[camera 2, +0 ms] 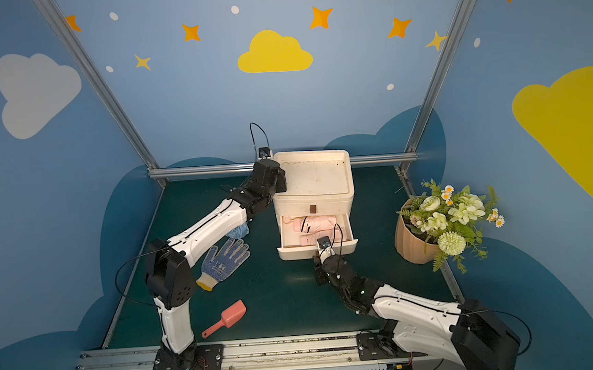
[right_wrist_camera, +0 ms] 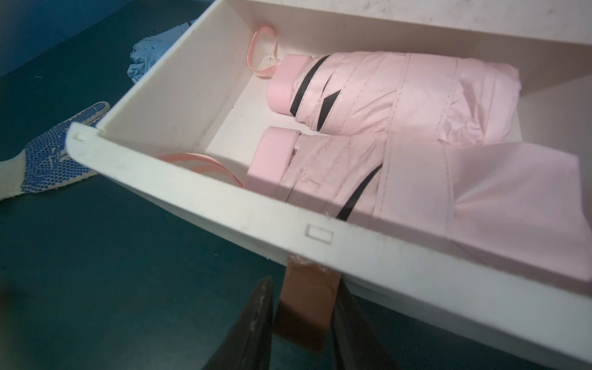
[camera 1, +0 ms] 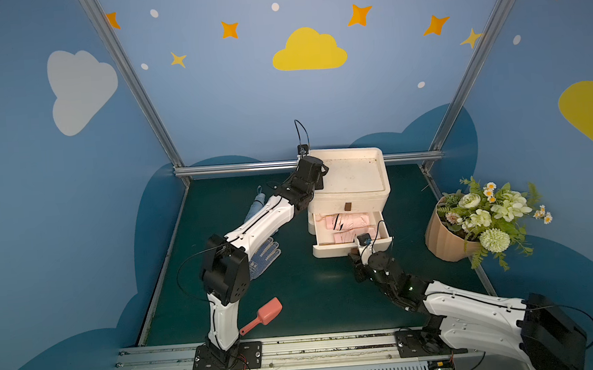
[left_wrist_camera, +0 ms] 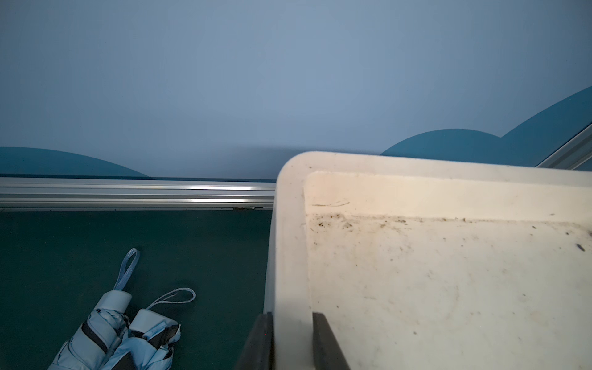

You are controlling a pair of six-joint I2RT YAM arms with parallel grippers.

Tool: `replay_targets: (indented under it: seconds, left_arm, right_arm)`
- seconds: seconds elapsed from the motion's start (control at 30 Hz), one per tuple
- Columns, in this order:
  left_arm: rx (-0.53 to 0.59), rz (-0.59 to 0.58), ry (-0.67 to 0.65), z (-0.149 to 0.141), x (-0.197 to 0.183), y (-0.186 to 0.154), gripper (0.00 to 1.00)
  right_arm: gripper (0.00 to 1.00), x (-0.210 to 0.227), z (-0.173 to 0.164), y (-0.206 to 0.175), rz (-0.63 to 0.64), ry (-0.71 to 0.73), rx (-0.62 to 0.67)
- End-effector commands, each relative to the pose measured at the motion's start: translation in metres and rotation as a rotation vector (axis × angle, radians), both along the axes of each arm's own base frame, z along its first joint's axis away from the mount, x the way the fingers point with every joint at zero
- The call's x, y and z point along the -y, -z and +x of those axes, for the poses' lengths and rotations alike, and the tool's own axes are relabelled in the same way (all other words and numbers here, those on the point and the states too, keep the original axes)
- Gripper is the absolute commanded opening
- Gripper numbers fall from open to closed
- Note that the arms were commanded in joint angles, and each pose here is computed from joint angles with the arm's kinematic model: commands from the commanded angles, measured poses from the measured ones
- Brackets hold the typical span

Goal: Place the umbrella in the drawer by color
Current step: Close the drawer in the storage box.

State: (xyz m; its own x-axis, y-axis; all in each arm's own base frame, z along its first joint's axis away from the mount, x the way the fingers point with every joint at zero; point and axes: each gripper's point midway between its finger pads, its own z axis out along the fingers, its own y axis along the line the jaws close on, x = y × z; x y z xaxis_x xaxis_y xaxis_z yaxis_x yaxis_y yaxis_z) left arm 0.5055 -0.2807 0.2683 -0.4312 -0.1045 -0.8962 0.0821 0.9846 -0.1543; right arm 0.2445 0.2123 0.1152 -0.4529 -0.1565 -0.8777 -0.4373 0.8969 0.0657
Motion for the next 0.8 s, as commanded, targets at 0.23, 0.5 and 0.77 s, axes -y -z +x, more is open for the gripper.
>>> replay_targets:
  seconds: [0.23, 0.5, 0.77]
  left_arm:
    - [-0.086, -0.022, 0.131, -0.031, 0.031, 0.014, 0.04]
    - [-0.104, -0.023, 0.124, -0.034, 0.030, 0.016, 0.04]
    - [-0.176, -0.055, 0.020, -0.039, 0.015, 0.018, 0.04]
  right_arm:
    - [0.31, -0.012, 0.030, -0.045, 0.138, 0.040, 0.093]
    - [0.13, -0.007, 0.041, -0.068, 0.155, 0.052, 0.143]
    - [0.00, -0.001, 0.057, -0.086, 0.167, 0.075, 0.181]
